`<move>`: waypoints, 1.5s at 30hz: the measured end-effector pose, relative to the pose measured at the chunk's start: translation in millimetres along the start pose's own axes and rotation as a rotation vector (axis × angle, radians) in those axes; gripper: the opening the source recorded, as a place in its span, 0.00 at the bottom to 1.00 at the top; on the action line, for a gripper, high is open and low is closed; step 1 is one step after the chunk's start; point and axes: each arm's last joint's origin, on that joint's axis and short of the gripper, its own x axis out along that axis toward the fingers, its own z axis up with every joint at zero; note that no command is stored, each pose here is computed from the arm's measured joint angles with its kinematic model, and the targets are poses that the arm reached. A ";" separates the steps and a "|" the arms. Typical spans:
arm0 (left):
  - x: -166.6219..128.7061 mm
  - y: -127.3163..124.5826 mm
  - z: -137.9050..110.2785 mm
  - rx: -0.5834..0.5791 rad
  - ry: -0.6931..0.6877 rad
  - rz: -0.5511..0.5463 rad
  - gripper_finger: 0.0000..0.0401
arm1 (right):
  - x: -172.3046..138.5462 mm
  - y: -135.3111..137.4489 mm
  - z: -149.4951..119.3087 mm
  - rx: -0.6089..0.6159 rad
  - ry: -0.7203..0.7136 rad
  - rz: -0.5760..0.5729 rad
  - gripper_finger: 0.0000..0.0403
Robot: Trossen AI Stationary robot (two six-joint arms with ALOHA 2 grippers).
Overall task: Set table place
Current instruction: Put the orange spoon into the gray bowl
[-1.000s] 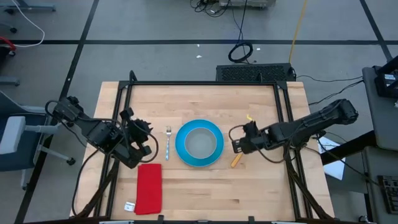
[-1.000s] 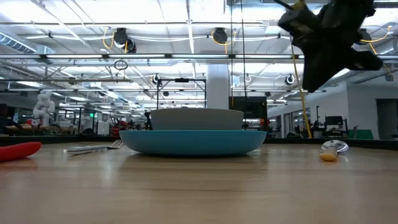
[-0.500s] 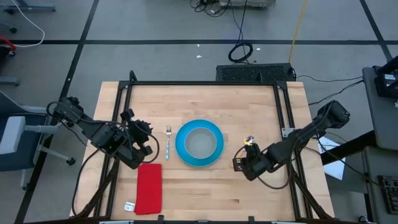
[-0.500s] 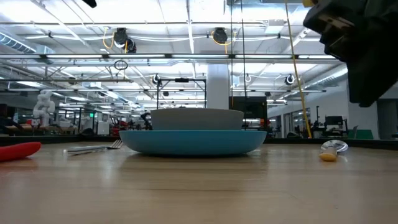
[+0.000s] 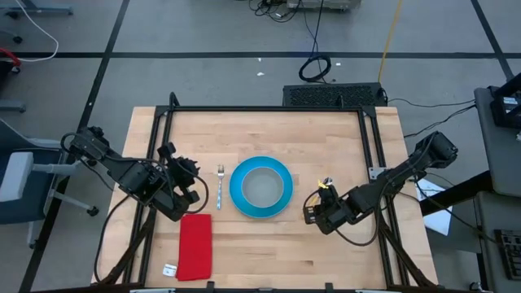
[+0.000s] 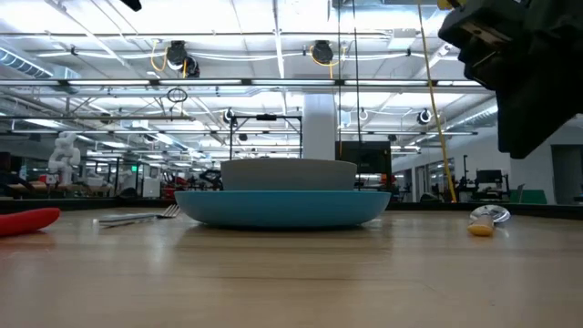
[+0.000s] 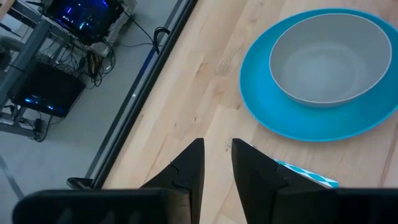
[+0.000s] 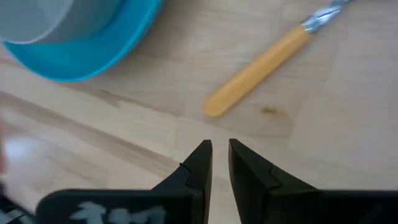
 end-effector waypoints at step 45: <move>-0.3 0.0 0.1 0.062 -0.001 -0.001 0.22 | -4.4 37.2 12.8 0.269 0.084 0.281 0.11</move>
